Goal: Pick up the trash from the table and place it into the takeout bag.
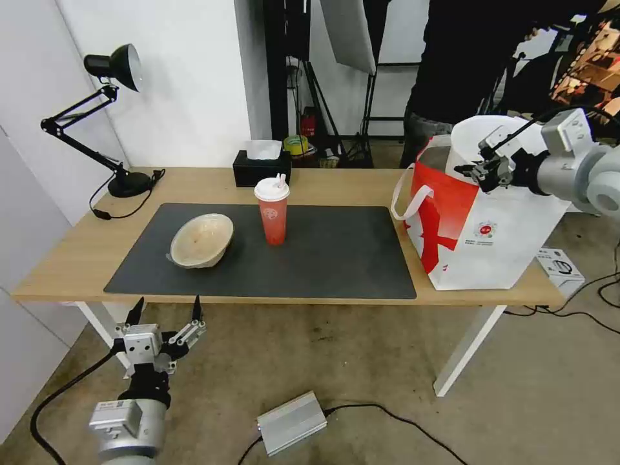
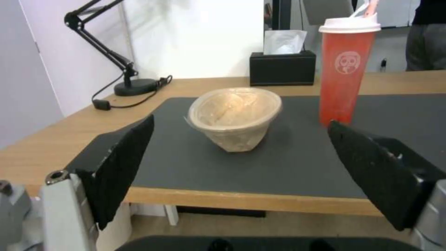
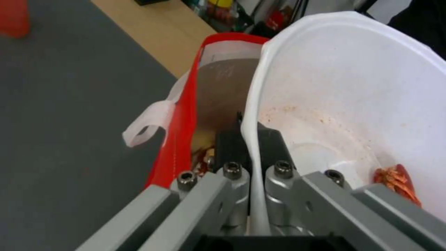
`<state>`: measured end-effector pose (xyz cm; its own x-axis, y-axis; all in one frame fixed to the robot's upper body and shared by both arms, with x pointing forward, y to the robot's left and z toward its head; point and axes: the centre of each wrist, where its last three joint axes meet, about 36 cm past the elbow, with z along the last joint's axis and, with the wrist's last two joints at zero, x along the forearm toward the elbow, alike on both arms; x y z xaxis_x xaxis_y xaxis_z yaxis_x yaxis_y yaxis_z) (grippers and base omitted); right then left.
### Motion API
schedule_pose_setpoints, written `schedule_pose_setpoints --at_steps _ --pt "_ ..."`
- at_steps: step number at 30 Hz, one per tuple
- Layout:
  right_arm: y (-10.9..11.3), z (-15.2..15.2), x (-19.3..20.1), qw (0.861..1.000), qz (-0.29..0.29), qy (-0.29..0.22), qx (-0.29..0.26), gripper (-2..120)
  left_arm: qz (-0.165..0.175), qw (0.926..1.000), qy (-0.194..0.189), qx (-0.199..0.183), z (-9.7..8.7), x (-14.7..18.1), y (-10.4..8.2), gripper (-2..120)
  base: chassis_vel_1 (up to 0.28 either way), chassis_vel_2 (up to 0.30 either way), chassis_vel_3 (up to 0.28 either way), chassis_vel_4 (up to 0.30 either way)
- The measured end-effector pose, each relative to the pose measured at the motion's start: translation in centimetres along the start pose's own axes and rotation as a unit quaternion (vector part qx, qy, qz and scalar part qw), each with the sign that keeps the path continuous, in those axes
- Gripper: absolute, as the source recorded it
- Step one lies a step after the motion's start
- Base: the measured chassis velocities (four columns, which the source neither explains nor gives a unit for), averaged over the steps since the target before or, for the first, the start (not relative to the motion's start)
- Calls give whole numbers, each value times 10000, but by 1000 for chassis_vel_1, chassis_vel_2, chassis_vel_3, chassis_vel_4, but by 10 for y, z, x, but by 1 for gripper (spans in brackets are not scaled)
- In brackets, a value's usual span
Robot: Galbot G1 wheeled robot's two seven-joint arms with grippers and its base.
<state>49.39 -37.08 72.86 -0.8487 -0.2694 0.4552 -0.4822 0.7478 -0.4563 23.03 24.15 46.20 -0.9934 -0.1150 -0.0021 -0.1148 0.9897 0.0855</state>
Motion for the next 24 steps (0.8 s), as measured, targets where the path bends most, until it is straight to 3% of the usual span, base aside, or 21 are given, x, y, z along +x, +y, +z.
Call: schedule_pose_setpoints --at_steps 6,10,16,24 --pt "1 -1 2 10000 5 -7 20 10 8 10000 -4 -12 -1 1 0 100 0 0 0 0" --pt "0 -2 4 10000 25 -20 31 30 17 10000 -12 -15 -2 1 0 100 0 0 0 0" --pt "0 -3 6 10000 35 -44 34 47 24 10000 -13 -21 -2 1 0 100 0 0 0 0" --pt "3 -7 9 9999 8 -112 73 79 28 10000 -9 -16 -2 1 0 100 0 0 0 0"
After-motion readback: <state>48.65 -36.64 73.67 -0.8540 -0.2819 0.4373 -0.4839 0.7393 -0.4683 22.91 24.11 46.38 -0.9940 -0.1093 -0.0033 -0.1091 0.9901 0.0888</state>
